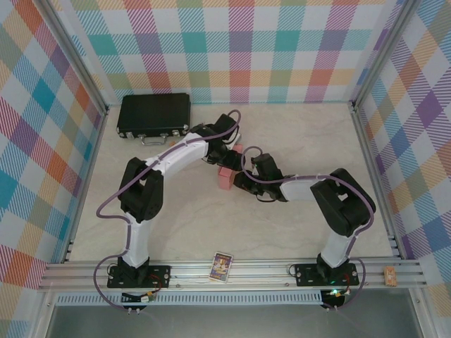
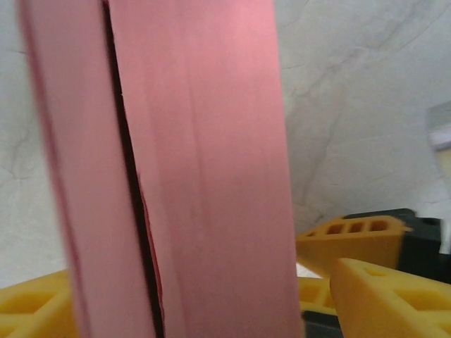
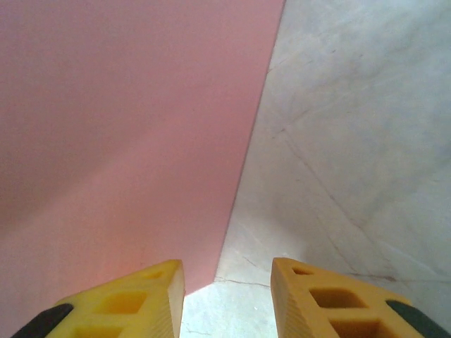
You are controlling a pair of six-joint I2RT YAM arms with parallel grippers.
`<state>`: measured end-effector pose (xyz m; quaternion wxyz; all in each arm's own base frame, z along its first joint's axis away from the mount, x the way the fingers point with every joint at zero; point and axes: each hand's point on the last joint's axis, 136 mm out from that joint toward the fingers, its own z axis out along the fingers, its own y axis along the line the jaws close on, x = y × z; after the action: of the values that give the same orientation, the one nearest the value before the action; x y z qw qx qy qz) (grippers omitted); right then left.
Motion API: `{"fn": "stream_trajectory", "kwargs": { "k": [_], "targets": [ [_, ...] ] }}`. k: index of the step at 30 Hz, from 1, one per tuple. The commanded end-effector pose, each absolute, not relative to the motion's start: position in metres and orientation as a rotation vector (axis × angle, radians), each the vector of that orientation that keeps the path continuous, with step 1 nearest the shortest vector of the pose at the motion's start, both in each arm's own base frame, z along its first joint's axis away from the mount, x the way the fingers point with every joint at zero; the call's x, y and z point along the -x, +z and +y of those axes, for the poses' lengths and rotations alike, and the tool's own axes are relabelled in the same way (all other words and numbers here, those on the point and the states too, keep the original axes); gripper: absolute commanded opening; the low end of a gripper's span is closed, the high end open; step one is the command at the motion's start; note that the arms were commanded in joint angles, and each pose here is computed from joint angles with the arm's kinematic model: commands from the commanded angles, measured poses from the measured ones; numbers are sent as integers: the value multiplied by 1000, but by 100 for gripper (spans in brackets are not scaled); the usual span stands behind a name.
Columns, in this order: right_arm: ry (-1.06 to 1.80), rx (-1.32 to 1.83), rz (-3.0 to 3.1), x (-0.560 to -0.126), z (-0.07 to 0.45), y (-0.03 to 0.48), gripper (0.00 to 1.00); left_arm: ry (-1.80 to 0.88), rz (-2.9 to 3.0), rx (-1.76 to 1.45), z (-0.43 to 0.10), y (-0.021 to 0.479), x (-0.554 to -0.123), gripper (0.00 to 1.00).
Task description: Fold the paper box
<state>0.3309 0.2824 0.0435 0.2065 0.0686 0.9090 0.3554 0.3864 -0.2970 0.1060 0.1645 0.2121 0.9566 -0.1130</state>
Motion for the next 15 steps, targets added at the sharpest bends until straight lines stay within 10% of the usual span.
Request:
{"fn": "stream_trajectory", "kwargs": {
  "k": [1, 15],
  "targets": [
    [874, -192, 2528, -329, 261, 53, 38, -177, 2729, -687, -287, 103, -384, 78],
    [680, -303, 2498, -331, 163, 80, 42, -17, 2631, -968, -291, 105, -375, 57]
  ]
}}
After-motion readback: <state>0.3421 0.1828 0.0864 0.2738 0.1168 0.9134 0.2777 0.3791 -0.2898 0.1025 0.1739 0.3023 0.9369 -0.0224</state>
